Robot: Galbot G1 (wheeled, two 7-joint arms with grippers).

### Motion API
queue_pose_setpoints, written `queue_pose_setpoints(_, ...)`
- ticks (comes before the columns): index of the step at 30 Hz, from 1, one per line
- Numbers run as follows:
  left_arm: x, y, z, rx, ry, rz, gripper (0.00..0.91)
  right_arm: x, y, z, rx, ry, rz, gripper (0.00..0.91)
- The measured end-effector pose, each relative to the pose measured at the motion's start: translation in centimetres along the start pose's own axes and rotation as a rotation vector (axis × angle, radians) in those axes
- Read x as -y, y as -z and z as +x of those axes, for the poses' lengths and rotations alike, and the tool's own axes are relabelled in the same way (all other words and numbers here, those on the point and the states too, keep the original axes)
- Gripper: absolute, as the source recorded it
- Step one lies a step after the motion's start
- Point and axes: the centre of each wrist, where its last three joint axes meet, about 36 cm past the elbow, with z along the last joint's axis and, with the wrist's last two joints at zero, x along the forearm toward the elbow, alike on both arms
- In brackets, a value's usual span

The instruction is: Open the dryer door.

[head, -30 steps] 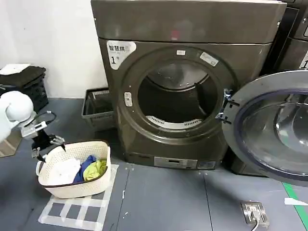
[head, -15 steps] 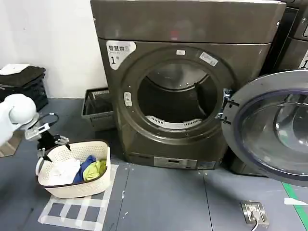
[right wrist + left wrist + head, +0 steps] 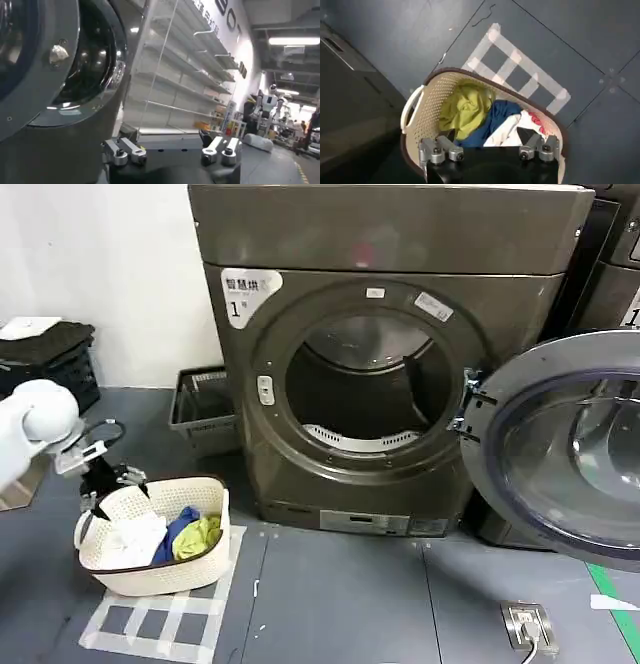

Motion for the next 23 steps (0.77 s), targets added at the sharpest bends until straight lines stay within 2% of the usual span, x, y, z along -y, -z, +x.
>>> queue_pose_setpoints(5,0.3,-0.2,-0.1,0.001,-0.003,0.009,0.907,0.0,-0.1,0.0,0.011,0.011,0.024,0.907)
queue_pose_setpoints(23,-0.8,-0.4,-0.2,0.002,0.002,0.003,0.907,0.1,-0.6,0.1,0.010,0.007,0.023,0.907)
